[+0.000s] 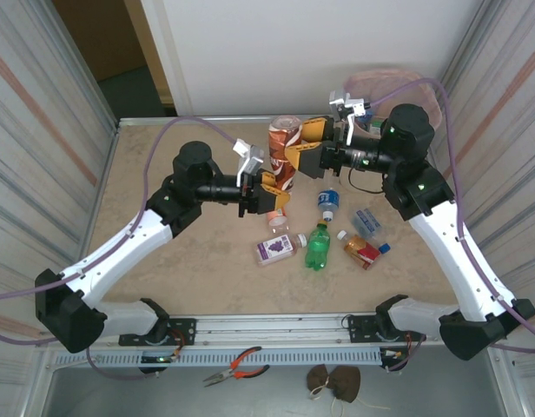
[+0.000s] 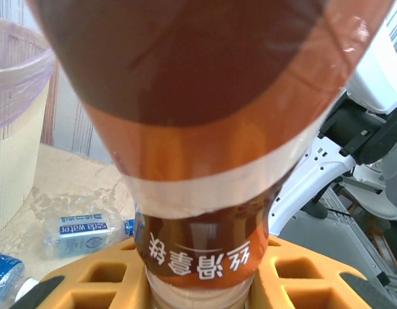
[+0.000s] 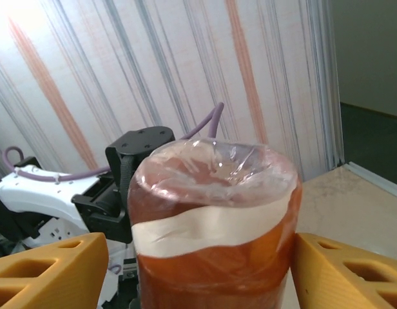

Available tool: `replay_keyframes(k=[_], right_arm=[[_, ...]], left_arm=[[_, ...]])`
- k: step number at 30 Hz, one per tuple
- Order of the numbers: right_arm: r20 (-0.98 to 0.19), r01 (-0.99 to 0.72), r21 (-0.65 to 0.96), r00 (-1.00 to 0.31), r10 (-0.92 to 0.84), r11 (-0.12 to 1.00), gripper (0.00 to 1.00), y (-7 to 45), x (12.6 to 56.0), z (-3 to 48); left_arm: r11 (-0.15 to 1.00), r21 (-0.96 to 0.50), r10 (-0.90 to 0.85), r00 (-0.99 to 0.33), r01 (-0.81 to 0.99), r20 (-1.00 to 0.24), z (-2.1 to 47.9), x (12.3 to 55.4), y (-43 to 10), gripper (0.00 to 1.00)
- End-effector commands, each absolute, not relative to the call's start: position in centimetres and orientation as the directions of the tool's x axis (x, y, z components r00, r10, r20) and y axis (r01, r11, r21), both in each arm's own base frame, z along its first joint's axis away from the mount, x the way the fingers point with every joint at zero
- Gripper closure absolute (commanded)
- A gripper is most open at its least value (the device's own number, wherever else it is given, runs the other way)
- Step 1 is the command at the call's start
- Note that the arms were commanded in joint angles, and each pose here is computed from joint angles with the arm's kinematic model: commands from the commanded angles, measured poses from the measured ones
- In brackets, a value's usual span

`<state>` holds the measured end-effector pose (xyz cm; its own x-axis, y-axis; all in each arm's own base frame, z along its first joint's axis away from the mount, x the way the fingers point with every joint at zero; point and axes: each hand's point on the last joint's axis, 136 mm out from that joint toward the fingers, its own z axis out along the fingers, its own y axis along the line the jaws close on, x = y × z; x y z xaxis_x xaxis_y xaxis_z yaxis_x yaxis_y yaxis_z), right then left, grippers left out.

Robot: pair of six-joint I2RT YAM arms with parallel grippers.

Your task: Put the plastic bottles in the bin

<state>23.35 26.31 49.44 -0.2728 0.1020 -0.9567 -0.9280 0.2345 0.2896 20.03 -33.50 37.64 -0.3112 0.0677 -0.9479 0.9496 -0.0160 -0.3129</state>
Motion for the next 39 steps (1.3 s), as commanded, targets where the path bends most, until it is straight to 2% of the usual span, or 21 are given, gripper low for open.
replay_keyframes(k=[1, 4, 6, 11, 15, 22, 26, 31, 39], right_arm=[[-0.967, -0.941, 0.251, -0.230, 0.112, 0.227, 0.28, 26.3, 22.7, 50.8], [-0.964, -0.931, 0.263, -0.242, 0.109, 0.252, 0.25, 26.3, 23.2, 50.3], [-0.959, -0.918, 0.283, -0.265, 0.102, 0.277, 0.27, 26.3, 23.9, 49.7], [-0.957, -0.920, 0.288, -0.269, 0.105, 0.267, 0.36, 26.6, 24.1, 49.7], [-0.960, -0.921, 0.278, -0.256, 0.115, 0.272, 0.46, 26.6, 24.4, 50.2], [-0.961, -0.903, 0.276, -0.247, 0.128, 0.329, 0.50, 25.9, 25.3, 50.7], [-0.960, -0.871, 0.279, -0.237, 0.152, 0.405, 0.51, 24.0, 26.5, 51.3], [-0.952, -0.767, 0.307, -0.244, 0.188, 0.563, 0.51, 19.9, 30.0, 51.4], [-0.930, -0.421, 0.349, -0.265, 0.254, 0.837, 0.52, 9.1, 37.7, 49.1]], left_arm=[[-0.050, -0.244, 0.037, -0.242, 0.969, -0.970, 39.8, 18.9, -33.3, 0.72], [-0.053, -0.249, 0.036, -0.248, 0.967, -0.968, 39.8, 19.0, -33.4, 0.72], [-0.059, -0.247, 0.036, -0.245, 0.967, -0.969, 39.8, 18.8, -33.6, 0.72], [-0.061, -0.240, 0.042, -0.238, 0.969, -0.970, 40.0, 18.8, -33.7, 0.72], [-0.020, -0.229, 0.043, -0.228, 0.973, -0.973, 40.0, 19.2, -33.5, 0.67], [0.104, -0.195, 0.019, -0.198, 0.975, -0.980, 39.7, 20.1, -32.3, 0.33], [0.194, -0.181, 0.006, -0.186, 0.964, -0.983, 39.5, 21.0, -31.1, 0.25], [0.291, -0.178, 0.002, -0.187, 0.940, -0.982, 38.8, 22.1, -29.7, 0.19], [0.302, -0.203, 0.007, -0.215, 0.931, -0.977, 38.2, 22.3, -29.4, 0.19]])
